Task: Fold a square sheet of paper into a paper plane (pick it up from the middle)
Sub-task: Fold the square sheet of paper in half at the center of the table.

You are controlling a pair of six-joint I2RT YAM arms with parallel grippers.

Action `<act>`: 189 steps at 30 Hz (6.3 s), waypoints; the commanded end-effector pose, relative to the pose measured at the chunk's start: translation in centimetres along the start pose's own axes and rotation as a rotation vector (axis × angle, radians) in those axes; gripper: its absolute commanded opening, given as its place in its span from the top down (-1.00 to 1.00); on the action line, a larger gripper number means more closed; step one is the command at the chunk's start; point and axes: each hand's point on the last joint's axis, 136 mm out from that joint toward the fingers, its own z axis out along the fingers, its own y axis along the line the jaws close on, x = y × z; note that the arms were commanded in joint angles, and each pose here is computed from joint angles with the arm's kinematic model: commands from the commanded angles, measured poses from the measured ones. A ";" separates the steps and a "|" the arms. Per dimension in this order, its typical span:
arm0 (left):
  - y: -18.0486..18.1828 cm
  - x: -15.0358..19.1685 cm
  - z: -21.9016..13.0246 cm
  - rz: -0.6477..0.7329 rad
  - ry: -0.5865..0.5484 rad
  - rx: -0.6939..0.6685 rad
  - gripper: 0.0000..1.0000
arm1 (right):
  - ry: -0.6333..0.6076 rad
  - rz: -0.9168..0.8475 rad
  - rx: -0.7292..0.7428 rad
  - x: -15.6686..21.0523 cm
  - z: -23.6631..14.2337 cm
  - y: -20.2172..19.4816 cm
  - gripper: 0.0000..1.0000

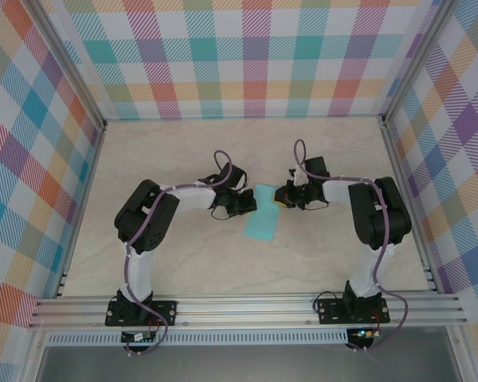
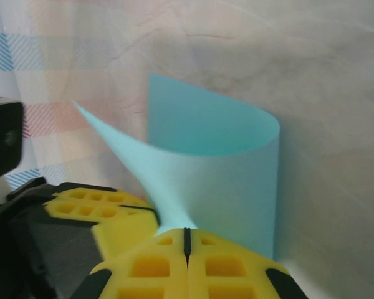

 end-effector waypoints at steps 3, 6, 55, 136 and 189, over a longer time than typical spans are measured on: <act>3.2 3.2 0.9 -0.024 0.093 -0.131 1.00 | 0.019 0.039 0.073 0.4 0.7 -3.3 1.00; 3.4 3.3 1.0 -0.021 0.096 -0.136 1.00 | 0.031 0.062 0.075 0.4 0.9 -3.8 1.00; 3.7 3.4 0.9 -0.022 0.092 -0.143 1.00 | 0.010 0.094 0.116 -4.0 0.7 -3.9 1.00; -0.8 1.4 -6.2 -0.010 -0.094 -0.062 0.14 | 0.103 -0.090 0.187 9.5 -3.5 2.0 0.81; -0.2 2.3 -2.4 -0.092 0.042 0.041 -0.05 | 0.112 0.115 0.198 7.7 -0.4 -1.6 0.49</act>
